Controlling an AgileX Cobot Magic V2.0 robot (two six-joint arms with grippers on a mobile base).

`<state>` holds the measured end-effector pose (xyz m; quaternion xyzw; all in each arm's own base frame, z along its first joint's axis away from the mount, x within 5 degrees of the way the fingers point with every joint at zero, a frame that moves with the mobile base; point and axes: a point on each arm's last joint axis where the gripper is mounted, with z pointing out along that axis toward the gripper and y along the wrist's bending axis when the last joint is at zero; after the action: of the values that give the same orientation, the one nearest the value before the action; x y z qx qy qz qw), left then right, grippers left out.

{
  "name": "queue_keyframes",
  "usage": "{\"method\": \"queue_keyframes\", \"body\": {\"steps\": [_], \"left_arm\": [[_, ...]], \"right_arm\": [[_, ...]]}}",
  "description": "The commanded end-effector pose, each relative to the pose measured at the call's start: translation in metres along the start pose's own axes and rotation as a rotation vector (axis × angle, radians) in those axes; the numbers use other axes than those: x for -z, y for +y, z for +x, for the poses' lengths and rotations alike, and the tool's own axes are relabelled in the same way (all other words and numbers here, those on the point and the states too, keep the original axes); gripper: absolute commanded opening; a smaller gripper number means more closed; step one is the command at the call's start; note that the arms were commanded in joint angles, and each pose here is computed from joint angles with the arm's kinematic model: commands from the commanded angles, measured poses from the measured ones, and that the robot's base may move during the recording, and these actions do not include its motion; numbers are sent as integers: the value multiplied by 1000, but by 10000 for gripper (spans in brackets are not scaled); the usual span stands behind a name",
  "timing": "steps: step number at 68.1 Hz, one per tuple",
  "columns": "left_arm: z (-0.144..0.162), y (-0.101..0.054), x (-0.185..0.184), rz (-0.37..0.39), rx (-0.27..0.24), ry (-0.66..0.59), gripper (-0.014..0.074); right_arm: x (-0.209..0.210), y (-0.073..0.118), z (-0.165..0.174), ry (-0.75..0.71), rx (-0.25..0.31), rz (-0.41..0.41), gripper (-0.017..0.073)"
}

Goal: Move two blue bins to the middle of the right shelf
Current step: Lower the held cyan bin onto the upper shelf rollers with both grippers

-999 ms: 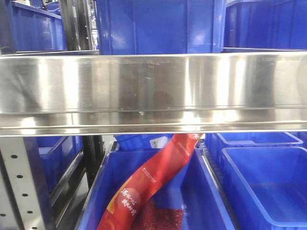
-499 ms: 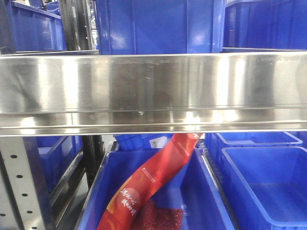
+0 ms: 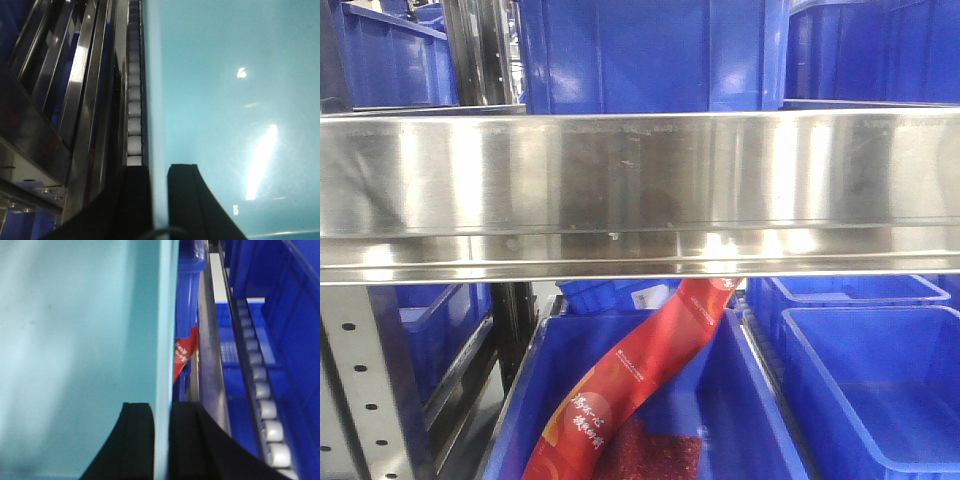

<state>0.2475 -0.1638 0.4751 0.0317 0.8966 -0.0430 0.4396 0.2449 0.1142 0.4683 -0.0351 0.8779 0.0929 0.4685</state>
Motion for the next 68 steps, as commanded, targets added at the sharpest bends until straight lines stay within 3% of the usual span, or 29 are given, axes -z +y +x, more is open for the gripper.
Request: {"method": "queue_keyframes", "body": {"steps": [1,15,30,56,62,68], "left_arm": [[-7,5,-7,-8,18,-22,-111],[-5,8,-59,21,11,102,-111],[0,7,-91,-14,10,155,-111],[11,-4,-119,9,-30,235,-111],[11,-4,-119,9,-30,236,-79],[11,-4,-119,5,-30,237,40]], "right_arm": [[-5,2,-7,-51,-39,-7,-166],[-53,12,2,33,-49,17,-166],[-93,18,14,118,-36,47,-166],[-106,17,17,133,-6,82,-165],[-111,17,20,155,-3,92,-85],[-113,17,21,160,-3,92,50]]}}
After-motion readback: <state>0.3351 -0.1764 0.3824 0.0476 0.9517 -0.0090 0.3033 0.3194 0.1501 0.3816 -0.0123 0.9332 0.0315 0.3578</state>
